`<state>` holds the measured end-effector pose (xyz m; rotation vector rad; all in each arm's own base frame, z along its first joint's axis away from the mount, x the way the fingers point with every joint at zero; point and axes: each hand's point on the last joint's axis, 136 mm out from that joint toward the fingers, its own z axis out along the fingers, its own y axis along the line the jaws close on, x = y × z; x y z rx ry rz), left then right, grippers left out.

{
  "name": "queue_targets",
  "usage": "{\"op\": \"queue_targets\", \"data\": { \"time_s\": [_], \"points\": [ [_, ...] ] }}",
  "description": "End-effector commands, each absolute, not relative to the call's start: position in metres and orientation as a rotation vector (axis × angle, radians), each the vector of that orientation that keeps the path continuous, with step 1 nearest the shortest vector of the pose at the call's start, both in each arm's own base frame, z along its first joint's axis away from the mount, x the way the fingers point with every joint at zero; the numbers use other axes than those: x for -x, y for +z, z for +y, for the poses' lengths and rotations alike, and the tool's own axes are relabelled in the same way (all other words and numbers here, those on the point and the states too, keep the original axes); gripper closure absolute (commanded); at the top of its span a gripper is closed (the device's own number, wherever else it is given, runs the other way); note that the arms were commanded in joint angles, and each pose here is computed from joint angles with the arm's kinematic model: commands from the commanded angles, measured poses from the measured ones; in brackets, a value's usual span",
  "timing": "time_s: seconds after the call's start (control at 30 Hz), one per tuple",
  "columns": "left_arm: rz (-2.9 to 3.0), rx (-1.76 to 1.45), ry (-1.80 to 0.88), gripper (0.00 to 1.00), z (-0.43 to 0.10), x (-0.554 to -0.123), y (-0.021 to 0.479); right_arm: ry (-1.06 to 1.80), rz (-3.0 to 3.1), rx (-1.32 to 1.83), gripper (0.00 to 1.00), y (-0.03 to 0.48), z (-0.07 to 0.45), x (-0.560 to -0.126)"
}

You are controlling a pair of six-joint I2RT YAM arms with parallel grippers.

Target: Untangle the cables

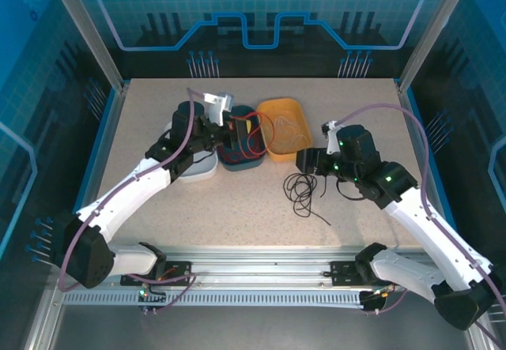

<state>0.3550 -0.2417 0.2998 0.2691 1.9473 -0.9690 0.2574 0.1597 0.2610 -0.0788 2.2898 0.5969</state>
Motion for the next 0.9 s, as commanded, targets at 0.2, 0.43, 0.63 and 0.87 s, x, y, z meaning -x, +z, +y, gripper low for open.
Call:
{"op": "queue_targets", "data": {
  "time_s": [0.2,0.43,0.63,0.87],
  "points": [
    [1.973,-0.109,-0.883,1.00,-0.213,-0.410,0.300,0.454,2.300,-0.162,0.00,0.239,0.107,-0.246],
    [2.069,-0.051,-0.877,1.00,-0.204,-0.435,0.269,0.420,2.335,-0.213,0.00,0.232,0.098,-0.243],
    [2.175,0.006,-0.892,1.00,-0.200,-0.445,0.232,0.407,2.363,-0.243,0.00,0.225,0.096,-0.245],
    [2.280,0.043,-0.860,1.00,-0.198,-0.451,0.186,0.405,2.377,-0.259,0.00,0.222,0.096,-0.248]
  ]
}}
